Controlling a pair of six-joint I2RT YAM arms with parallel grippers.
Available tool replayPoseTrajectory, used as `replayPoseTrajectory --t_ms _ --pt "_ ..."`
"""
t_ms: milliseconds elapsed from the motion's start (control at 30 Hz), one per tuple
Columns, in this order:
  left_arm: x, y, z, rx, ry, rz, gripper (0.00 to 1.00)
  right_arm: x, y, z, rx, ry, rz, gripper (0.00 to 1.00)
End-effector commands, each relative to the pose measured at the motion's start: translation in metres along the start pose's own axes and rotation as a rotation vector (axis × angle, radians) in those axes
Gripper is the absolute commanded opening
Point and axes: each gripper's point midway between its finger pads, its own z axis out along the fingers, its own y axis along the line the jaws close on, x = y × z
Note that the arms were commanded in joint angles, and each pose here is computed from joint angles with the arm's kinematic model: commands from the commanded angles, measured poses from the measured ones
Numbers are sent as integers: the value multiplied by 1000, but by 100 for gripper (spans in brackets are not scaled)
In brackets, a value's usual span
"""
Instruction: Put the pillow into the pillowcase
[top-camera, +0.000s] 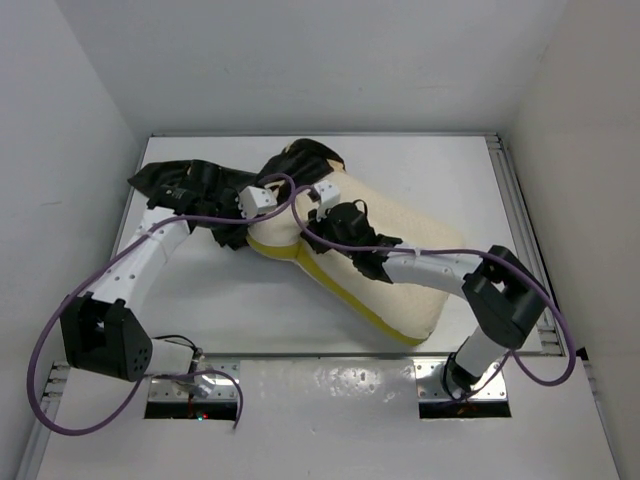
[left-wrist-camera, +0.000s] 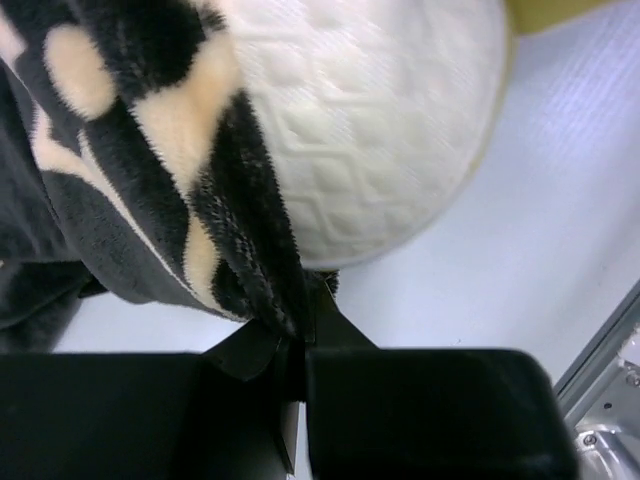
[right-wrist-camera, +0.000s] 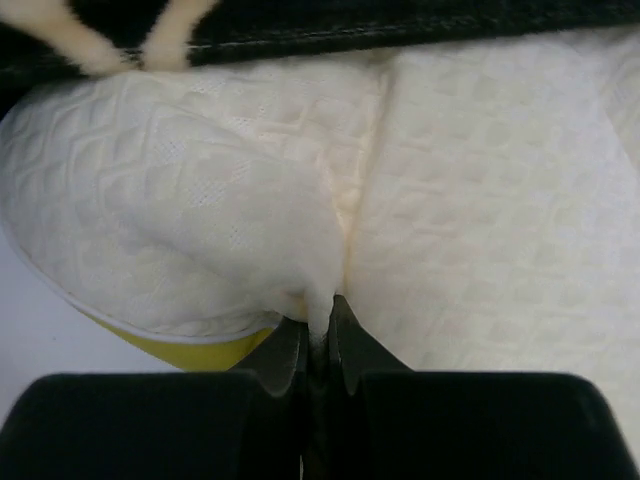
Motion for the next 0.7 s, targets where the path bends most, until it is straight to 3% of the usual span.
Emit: replayPoseTrajectory --t_ms 0,333,533,567,633,667 --pt "-6 -33 -20 112 -18 62 0 -102 -14 -5 104 -297 123 0" --pt "-50 -80 -35 340 -210 223 0 -93 -44 20 310 -225 186 0" --pt "-85 -51 -16 283 -323 8 4 -65 10 31 146 -185 48 0" --pt "-87 -45 -10 275 -334 -36 11 -67 27 29 59 -203 68 0" --pt "-80 -42 -4 265 -308 -73 19 -55 36 21 -32 -211 106 26" --pt "-66 -43 0 272 -256 -87 34 -50 37 10 -96 -206 152 68"
